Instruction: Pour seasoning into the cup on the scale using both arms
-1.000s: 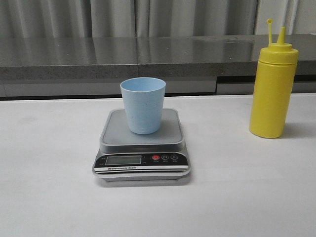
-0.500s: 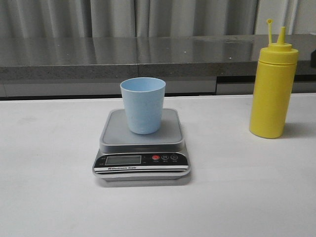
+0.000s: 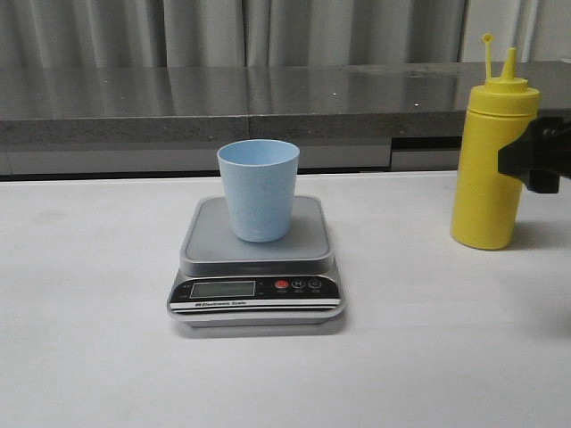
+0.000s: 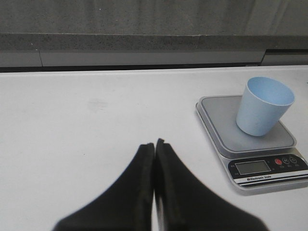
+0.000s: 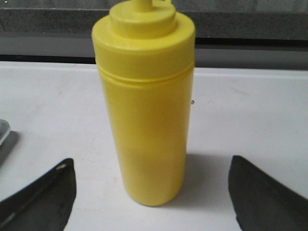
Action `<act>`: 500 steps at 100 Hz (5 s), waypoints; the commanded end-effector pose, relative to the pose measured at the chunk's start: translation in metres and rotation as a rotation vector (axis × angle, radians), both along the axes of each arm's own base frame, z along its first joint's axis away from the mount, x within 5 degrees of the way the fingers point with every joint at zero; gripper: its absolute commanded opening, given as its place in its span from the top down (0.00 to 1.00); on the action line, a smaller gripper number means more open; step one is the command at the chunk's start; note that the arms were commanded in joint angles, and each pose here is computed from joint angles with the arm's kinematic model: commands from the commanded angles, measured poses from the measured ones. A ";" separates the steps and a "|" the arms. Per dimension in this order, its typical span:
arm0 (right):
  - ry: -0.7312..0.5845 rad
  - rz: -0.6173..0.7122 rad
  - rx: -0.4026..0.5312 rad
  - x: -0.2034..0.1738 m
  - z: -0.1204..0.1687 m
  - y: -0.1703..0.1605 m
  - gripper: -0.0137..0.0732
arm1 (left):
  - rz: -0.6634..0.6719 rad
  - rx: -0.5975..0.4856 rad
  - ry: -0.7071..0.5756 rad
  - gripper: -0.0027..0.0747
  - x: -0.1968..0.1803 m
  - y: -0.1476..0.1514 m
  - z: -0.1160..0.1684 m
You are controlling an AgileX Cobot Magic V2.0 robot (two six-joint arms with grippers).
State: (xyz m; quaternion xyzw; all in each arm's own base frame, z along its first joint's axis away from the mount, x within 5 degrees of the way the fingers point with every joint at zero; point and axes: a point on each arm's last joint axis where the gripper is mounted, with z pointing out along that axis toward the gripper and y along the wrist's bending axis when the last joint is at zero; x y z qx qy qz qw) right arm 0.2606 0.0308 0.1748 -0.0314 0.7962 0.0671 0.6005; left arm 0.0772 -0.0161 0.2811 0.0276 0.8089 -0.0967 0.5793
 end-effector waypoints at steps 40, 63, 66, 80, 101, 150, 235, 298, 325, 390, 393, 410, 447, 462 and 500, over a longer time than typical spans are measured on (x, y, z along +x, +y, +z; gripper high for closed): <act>-0.226 0.007 0.052 0.026 -0.024 0.003 0.11 | 0.014 -0.038 -0.093 0.99 0.003 0.000 0.016; -0.233 -0.022 0.058 0.043 -0.020 0.002 0.11 | 0.014 -0.038 -0.093 0.99 0.003 0.000 0.016; -0.223 -0.029 0.057 0.046 -0.019 0.002 0.11 | 0.014 -0.038 -0.093 0.99 0.003 0.000 0.016; -0.183 0.003 0.038 0.060 -0.015 0.006 0.11 | 0.014 -0.038 -0.093 0.99 0.003 0.000 0.016; -0.174 0.012 0.025 0.082 -0.003 0.009 0.11 | 0.014 -0.038 -0.093 0.99 0.003 0.000 0.016; -0.158 0.007 0.019 0.093 0.004 0.010 0.58 | 0.014 -0.038 -0.093 0.99 0.003 0.000 0.016; 0.176 0.218 -0.398 0.101 0.131 0.082 0.66 | 0.014 -0.038 -0.093 0.99 0.003 0.000 0.016; 0.126 0.281 -1.122 0.079 0.159 0.139 0.65 | 0.014 -0.038 -0.093 0.99 0.003 0.000 0.016; 0.092 0.378 -1.413 0.070 0.147 0.167 0.65 | 0.014 -0.038 -0.093 0.99 0.003 0.000 0.016; 0.120 0.238 -1.852 0.066 0.145 0.176 0.65 | 0.014 -0.038 -0.093 0.99 0.003 0.000 0.016; 0.119 0.246 -1.870 0.065 0.145 0.177 0.65 | 0.014 -0.038 -0.093 0.99 0.003 0.000 0.016; 0.115 0.262 -1.924 0.059 0.146 0.183 0.65 | 0.014 -0.038 -0.093 0.99 0.003 0.000 0.016; 0.142 0.216 -1.918 0.055 0.147 0.183 0.65 | 0.014 -0.038 -0.093 0.99 0.003 0.000 0.016; 0.098 0.109 -1.630 0.055 0.154 0.179 0.65 | 0.014 -0.038 -0.093 0.99 0.003 0.000 0.016; 0.058 0.157 -0.832 0.052 0.194 0.139 0.65 | 0.014 -0.038 -0.093 0.99 0.003 0.000 0.016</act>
